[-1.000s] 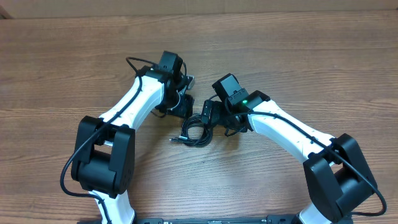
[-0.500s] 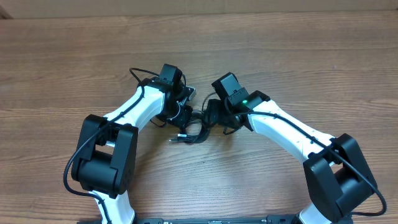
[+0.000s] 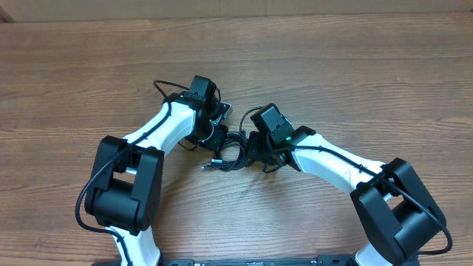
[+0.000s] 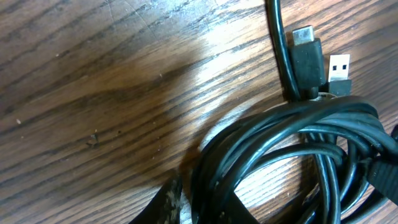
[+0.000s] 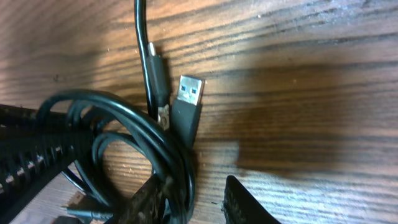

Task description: Untangle cables

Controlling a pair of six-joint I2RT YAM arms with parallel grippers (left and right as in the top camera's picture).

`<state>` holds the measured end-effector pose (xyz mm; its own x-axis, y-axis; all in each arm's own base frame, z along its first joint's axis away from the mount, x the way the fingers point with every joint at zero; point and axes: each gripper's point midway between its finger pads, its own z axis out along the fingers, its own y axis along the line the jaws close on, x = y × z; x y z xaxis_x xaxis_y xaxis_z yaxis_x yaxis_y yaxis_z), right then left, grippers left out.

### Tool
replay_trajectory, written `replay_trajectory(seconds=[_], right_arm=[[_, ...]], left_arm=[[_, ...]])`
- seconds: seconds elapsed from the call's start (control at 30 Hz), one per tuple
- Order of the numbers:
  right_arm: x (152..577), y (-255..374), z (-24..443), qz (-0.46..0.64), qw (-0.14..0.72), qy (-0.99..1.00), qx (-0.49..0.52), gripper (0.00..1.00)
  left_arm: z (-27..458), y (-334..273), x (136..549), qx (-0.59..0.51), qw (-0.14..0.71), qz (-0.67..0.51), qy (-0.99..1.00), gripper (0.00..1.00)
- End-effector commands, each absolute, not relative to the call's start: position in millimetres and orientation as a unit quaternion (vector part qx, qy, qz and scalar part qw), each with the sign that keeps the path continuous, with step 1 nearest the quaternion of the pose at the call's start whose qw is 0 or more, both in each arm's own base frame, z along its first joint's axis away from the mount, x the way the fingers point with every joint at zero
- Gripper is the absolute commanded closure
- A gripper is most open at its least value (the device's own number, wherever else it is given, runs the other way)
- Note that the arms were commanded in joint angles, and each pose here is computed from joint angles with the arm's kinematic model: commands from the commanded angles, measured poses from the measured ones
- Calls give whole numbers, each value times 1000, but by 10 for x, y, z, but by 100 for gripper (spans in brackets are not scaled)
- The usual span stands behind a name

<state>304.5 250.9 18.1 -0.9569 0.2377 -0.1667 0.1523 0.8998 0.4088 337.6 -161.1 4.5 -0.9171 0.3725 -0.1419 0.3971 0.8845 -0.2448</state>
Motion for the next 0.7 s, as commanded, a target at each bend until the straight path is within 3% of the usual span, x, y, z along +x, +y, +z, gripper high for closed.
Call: replay_trajectory(seconds=[0.0,0.13,0.37,0.53,0.67], right_arm=[[3007,2513,119,205,101,968,108,70],[2996,2535,118,206,101,968,105,71],[2957,2571,80,183,117,972,91,91],[2949,2592,85,188,115,971,90,91],[2923,2634,96,199,106,971,81,92]], left_arm=[[-31,-1606,3320,205,36,-131,969,81],[-30,-1608,3326,205,37,-131,969,72],[135,-1605,3383,202,39,-132,970,69],[620,-1702,3416,202,40,-155,966,62],[778,-1803,3260,201,8,-189,961,66]])
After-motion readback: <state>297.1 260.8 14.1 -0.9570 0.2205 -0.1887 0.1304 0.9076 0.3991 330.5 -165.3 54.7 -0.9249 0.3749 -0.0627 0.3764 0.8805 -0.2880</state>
